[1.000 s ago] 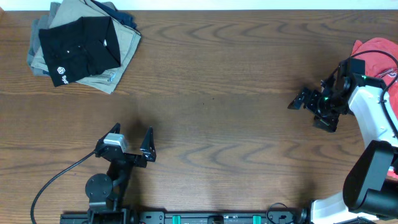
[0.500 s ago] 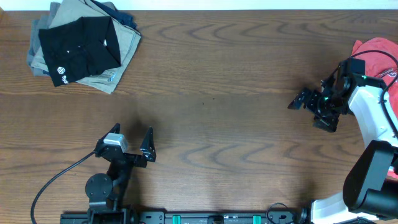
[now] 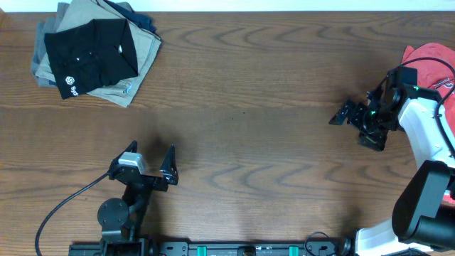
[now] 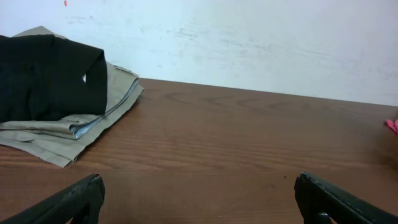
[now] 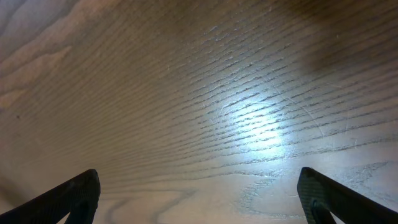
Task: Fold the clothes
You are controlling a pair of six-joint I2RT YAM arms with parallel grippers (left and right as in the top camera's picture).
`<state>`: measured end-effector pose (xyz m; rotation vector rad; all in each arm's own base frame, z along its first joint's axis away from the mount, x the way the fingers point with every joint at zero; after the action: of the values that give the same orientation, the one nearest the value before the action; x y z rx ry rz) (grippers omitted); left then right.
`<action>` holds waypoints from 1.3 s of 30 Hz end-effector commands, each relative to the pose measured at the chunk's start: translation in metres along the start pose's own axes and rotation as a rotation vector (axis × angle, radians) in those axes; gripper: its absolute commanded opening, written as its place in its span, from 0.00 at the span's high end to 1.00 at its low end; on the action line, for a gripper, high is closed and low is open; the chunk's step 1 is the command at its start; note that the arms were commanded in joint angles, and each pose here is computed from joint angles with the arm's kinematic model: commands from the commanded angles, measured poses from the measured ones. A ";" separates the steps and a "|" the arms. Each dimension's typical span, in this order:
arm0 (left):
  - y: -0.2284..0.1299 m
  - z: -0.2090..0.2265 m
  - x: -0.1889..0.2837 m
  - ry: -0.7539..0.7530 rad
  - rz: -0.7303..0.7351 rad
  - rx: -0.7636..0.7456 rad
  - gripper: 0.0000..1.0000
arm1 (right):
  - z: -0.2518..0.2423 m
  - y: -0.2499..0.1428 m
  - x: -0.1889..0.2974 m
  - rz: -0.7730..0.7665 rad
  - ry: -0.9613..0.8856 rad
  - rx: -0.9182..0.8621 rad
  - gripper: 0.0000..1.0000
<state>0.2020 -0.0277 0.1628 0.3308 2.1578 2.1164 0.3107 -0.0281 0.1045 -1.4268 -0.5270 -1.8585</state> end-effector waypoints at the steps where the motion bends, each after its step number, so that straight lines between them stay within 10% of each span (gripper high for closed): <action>1: -0.014 0.002 -0.001 0.009 0.044 0.006 0.02 | 0.004 0.003 0.009 -0.028 0.015 0.018 0.01; 17: -0.014 0.002 -0.001 0.009 0.044 0.006 0.02 | 0.008 -0.002 0.028 -0.083 0.046 0.039 0.01; 39: -0.014 0.002 -0.001 0.009 0.044 0.006 0.02 | 0.008 -0.166 0.260 -0.914 0.531 0.380 0.01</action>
<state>0.2021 -0.0273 0.1626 0.3283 2.1601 2.1187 0.1724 0.0041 0.3634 -0.4536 -1.2593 -2.5091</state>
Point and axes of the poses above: each gripper's point midway between its finger pads, its own x axis back along the fingers, its own z axis along the line the jaws close on, y = z × x, the point moved 4 cm from there along x, back along the fingers, and after that the axes turned 11 degrees about -x, right-handed, at the moved point
